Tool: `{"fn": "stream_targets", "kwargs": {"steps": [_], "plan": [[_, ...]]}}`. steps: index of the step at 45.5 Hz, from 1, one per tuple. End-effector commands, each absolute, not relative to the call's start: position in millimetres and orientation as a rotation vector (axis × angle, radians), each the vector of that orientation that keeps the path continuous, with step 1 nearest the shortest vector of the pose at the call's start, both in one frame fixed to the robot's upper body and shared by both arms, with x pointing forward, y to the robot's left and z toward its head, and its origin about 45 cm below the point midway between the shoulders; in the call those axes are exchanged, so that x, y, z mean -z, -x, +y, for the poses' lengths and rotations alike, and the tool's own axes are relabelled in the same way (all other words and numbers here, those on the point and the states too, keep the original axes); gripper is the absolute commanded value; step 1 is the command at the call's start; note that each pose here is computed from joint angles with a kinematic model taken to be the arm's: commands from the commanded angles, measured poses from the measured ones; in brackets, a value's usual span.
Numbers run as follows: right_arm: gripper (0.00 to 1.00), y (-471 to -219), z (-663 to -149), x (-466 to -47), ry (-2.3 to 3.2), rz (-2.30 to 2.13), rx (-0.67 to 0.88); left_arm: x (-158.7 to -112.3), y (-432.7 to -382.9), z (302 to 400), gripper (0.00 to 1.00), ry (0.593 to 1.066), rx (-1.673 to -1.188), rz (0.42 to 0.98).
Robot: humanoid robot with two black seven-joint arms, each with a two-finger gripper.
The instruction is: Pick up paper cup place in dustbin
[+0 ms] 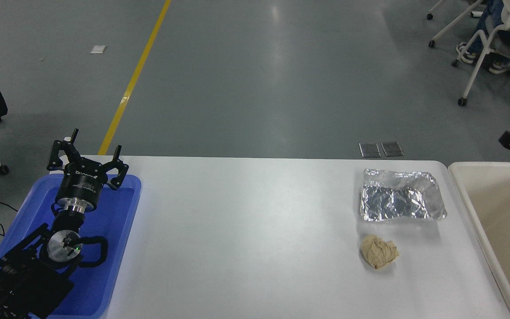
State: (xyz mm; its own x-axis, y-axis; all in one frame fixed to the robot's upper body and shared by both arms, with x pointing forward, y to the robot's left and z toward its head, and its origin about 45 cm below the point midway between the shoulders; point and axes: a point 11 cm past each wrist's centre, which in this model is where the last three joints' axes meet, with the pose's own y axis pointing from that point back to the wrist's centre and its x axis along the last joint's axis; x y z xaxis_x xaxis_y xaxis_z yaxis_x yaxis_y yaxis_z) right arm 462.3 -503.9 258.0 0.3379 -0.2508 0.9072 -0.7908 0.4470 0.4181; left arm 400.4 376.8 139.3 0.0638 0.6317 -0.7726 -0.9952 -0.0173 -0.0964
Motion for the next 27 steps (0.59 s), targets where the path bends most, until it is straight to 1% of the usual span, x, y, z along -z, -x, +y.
{"fn": "stream_targets", "kwargs": {"steps": [1, 2, 5, 8, 14, 17, 22, 27], "plan": [[1.00, -484.4, -461.1, -293.3, -1.208, -1.158, -0.500, -139.1, -400.1, 376.9, 1.00, 0.766, -1.430, 0.614], [1.00, -485.1, -459.4, -294.7, -1.213, -1.157, -0.500, -139.9, -400.8, 376.5, 1.00, 0.767, -1.429, 0.613], [1.00, -488.8, -451.6, -299.9, -1.234, -1.162, -0.506, -138.8, -400.1, 376.9, 1.00, 0.764, -1.431, 0.615], [1.00, -490.6, -447.1, -302.6, -1.247, -1.166, -0.509, -139.7, -400.6, 376.7, 1.00, 0.767, -1.429, 0.613], [1.00, -492.9, -424.9, -310.2, -1.314, -1.125, -0.509, -139.1, -400.1, 376.9, 1.00, 0.766, -1.430, 0.614], [1.00, -486.9, -398.5, -317.1, -1.412, -1.025, -0.474, -139.1, -400.1, 377.0, 1.00, 0.768, -1.431, 0.614], [1.00, -467.9, -363.8, -336.0, -1.561, -0.871, -0.412, -139.5, -400.7, 376.7, 1.00, 0.765, -1.430, 0.614], [1.00, -455.3, -326.2, -363.5, -1.655, -0.737, -0.421, -140.0, -400.8, 376.5, 1.00, 0.769, -1.428, 0.613]]}}
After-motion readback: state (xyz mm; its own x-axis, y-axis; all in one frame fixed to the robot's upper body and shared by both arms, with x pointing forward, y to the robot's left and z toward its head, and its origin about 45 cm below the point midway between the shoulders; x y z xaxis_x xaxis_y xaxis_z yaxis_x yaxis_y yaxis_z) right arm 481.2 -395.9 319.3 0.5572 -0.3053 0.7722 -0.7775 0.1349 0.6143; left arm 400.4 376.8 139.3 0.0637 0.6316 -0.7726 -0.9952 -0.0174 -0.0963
